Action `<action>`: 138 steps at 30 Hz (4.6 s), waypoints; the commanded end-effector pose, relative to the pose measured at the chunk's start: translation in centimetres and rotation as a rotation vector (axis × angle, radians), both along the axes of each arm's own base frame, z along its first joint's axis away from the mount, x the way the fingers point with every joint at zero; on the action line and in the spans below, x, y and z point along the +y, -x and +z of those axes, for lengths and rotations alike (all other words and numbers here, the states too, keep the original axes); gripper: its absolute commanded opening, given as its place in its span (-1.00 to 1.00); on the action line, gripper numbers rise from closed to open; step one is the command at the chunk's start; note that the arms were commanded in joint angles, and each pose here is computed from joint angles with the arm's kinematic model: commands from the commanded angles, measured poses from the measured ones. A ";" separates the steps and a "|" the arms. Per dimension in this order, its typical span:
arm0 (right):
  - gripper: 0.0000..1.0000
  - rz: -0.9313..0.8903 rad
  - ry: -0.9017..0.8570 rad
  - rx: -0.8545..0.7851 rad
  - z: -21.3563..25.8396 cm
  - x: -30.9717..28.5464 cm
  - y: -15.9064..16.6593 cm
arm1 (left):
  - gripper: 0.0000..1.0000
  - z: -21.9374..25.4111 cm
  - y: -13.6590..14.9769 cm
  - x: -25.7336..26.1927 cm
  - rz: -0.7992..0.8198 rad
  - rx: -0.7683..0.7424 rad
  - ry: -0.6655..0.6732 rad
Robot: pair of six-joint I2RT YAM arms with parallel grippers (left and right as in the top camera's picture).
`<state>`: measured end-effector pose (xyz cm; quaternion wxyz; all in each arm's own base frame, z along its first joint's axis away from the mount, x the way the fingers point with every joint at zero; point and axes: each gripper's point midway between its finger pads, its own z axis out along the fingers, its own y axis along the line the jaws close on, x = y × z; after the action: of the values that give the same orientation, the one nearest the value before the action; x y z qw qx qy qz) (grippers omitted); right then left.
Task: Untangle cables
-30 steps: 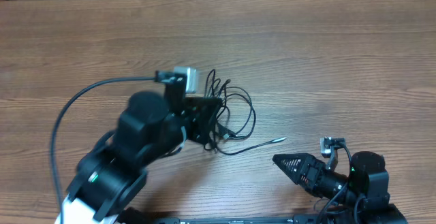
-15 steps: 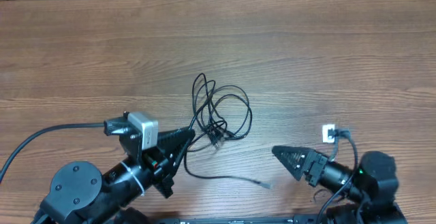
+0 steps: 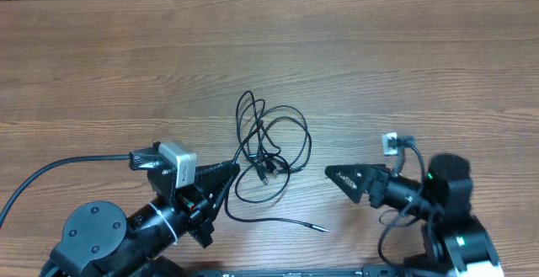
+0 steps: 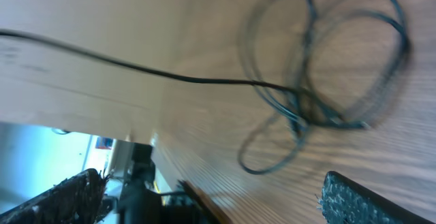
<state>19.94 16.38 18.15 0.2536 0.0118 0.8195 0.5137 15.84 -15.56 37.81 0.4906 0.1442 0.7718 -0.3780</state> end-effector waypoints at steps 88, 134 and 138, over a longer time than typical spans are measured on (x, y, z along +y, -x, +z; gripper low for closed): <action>-0.92 0.241 0.060 -0.506 10.8 6.7 5.4 | -0.91 -13.8 -3.2 4.1 0.531 0.599 0.141; -0.92 0.583 0.189 -0.556 2.5 17.0 5.7 | -0.72 -14.1 -3.7 -0.9 0.335 0.718 0.176; -0.93 0.357 0.422 -0.629 1.0 14.7 0.6 | -0.01 -15.4 -3.0 -0.1 0.351 0.732 0.099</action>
<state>15.38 32.36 18.91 0.3082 -0.3500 0.7678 0.4394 19.18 -15.94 23.13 0.2497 -0.1672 0.8803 -0.3671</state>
